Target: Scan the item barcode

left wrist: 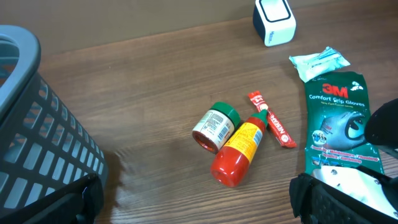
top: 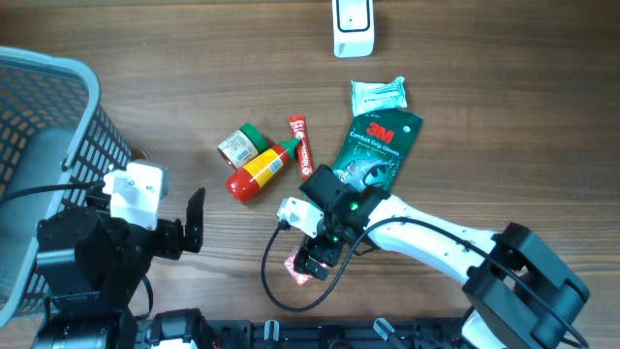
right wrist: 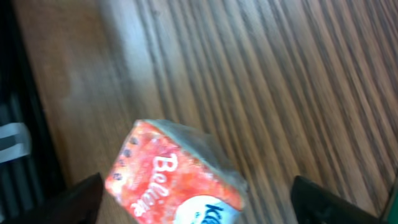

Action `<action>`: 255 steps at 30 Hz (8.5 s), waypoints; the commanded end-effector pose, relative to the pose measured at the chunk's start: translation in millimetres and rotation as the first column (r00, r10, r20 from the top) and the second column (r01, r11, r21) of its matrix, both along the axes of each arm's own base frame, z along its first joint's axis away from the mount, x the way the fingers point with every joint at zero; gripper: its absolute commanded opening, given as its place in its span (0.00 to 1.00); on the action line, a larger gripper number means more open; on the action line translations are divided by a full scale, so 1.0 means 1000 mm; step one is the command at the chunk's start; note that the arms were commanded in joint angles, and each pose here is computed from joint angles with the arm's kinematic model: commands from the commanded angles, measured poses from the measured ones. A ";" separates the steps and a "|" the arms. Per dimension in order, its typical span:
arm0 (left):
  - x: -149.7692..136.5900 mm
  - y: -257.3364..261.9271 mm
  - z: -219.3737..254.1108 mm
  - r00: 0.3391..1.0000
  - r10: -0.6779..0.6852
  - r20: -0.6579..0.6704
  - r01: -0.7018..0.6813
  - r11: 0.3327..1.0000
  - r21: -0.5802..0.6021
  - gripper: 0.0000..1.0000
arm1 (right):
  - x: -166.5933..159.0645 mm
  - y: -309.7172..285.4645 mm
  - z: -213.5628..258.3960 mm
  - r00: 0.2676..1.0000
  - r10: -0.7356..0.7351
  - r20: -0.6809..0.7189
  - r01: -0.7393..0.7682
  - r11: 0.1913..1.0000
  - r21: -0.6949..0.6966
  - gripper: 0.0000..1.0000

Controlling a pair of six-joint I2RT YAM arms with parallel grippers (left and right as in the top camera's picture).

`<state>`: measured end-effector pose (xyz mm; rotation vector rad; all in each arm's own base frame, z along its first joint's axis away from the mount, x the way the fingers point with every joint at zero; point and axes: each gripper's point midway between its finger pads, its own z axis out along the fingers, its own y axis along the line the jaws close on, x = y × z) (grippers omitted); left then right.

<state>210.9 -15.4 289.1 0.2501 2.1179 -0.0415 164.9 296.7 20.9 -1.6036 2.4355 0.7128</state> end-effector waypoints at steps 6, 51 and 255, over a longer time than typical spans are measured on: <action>0.000 0.001 -0.001 1.000 -0.004 0.002 0.004 1.000 0.013 1.00 | 0.008 -0.018 -0.042 0.996 -0.091 -0.003 0.089 0.983 -0.157 0.27; 0.000 0.001 -0.001 1.000 -0.004 0.002 0.004 1.000 0.013 1.00 | 0.244 -0.062 0.231 0.290 -0.303 -0.908 0.926 0.329 0.185 0.04; 0.000 0.001 -0.001 1.000 -0.004 0.002 0.004 1.000 0.013 1.00 | 0.206 -0.074 0.153 0.816 -0.442 -0.372 0.567 0.737 0.369 0.04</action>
